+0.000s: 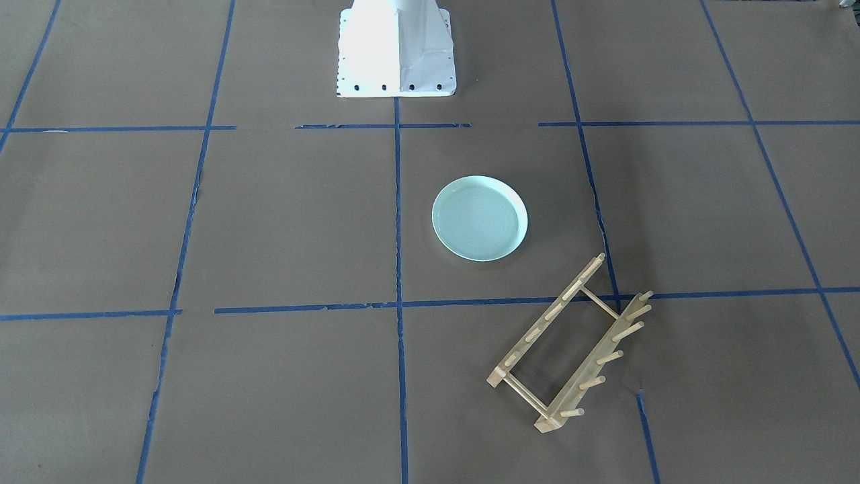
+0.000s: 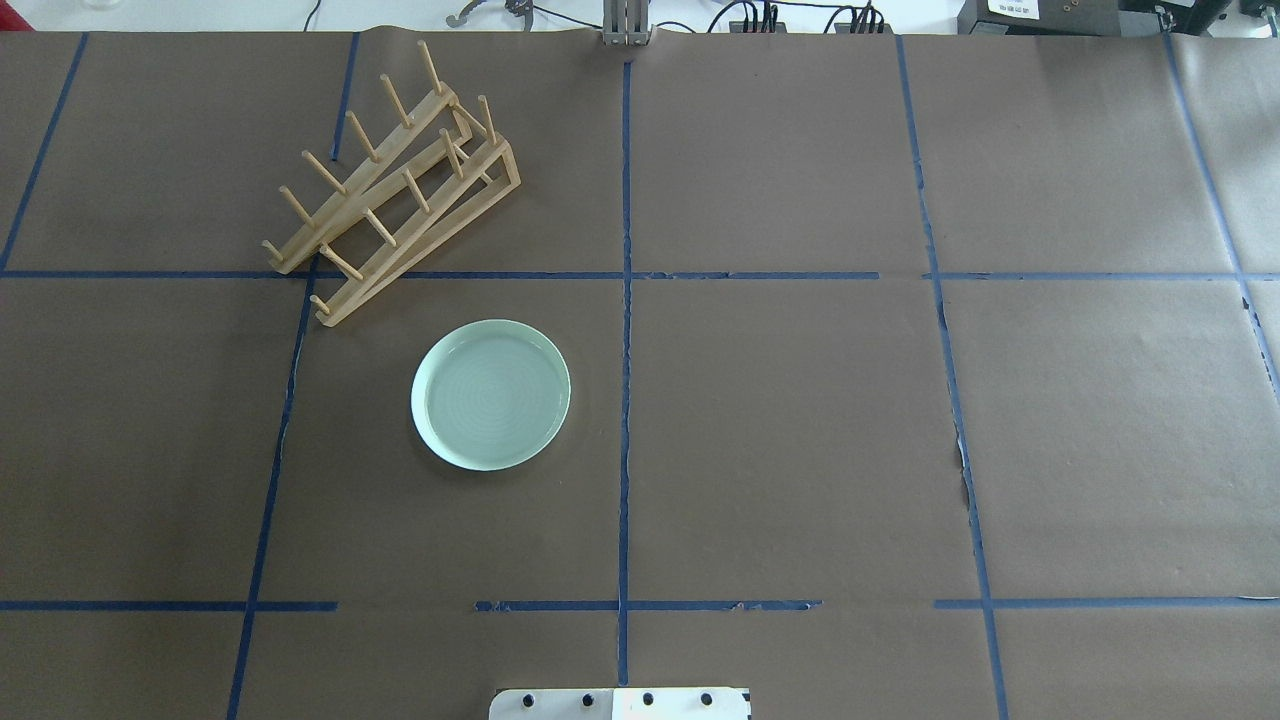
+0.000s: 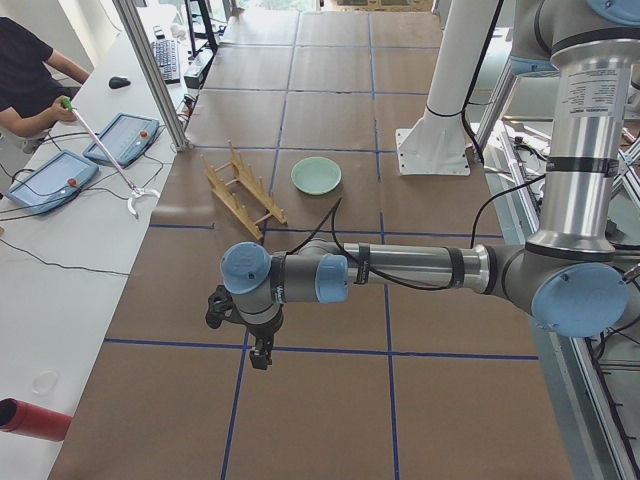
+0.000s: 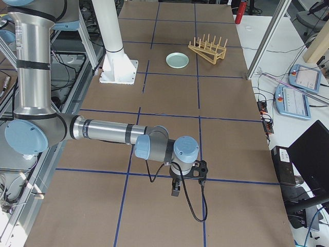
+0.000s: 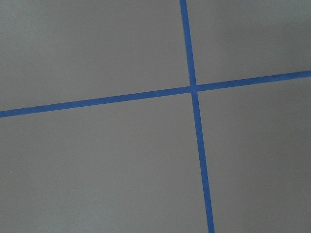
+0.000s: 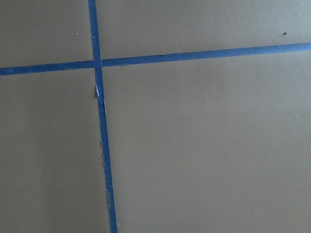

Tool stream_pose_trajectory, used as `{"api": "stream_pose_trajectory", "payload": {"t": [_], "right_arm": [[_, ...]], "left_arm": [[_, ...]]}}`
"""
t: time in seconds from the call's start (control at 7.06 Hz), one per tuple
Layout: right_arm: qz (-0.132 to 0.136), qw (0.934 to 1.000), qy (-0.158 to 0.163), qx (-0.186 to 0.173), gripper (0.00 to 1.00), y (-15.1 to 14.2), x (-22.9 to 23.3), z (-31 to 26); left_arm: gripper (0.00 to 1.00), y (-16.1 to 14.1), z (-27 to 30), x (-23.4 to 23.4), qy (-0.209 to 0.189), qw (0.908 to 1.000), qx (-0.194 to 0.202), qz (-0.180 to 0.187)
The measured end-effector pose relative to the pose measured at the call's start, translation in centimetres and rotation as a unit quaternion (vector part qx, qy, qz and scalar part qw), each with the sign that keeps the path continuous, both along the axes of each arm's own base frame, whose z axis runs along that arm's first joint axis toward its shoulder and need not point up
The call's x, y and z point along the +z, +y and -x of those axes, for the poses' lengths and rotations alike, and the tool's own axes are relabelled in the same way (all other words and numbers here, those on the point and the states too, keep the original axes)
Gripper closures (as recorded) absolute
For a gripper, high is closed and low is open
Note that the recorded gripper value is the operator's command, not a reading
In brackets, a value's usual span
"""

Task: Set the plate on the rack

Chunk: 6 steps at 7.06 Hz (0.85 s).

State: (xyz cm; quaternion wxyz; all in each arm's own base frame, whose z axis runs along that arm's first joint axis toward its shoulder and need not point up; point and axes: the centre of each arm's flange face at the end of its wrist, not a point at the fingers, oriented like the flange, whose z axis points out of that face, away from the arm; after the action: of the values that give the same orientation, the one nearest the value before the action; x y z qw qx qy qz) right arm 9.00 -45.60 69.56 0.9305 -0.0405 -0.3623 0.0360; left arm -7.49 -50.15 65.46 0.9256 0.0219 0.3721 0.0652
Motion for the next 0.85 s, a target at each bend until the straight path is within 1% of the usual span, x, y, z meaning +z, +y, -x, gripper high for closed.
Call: {"api": "stream_pose_trajectory", "payload": {"t": [0.14, 0.28, 0.43, 0.57, 0.71, 0.85], "right_arm": [[0.000, 1.0000, 0.000, 0.000, 0.00, 0.0, 0.0, 0.0], [0.000, 1.0000, 0.000, 0.000, 0.00, 0.0, 0.0, 0.0], [0.000, 1.0000, 0.000, 0.000, 0.00, 0.0, 0.0, 0.0], [0.000, 1.0000, 0.000, 0.000, 0.00, 0.0, 0.0, 0.0], [0.000, 1.0000, 0.000, 0.000, 0.00, 0.0, 0.0, 0.0], [0.000, 1.0000, 0.000, 0.000, 0.00, 0.0, 0.0, 0.0]], "left_arm": [[0.00, -0.2, 0.0, -0.3, 0.000, 1.0000, 0.000, -0.003], [0.00, -1.2, -0.1, -1.5, -0.001, 0.9999, -0.001, -0.013], [0.00, -2.6, -0.1, -3.8, -0.002, 0.9996, -0.005, -0.029], [0.00, -4.3, -0.2, -7.1, -0.003, 0.9989, -0.018, -0.043], [0.00, -5.7, -1.1, -11.4, -0.001, 0.9981, -0.038, -0.049], [0.00, -6.4, -3.5, -16.9, 0.006, 0.9971, -0.054, -0.053]]}}
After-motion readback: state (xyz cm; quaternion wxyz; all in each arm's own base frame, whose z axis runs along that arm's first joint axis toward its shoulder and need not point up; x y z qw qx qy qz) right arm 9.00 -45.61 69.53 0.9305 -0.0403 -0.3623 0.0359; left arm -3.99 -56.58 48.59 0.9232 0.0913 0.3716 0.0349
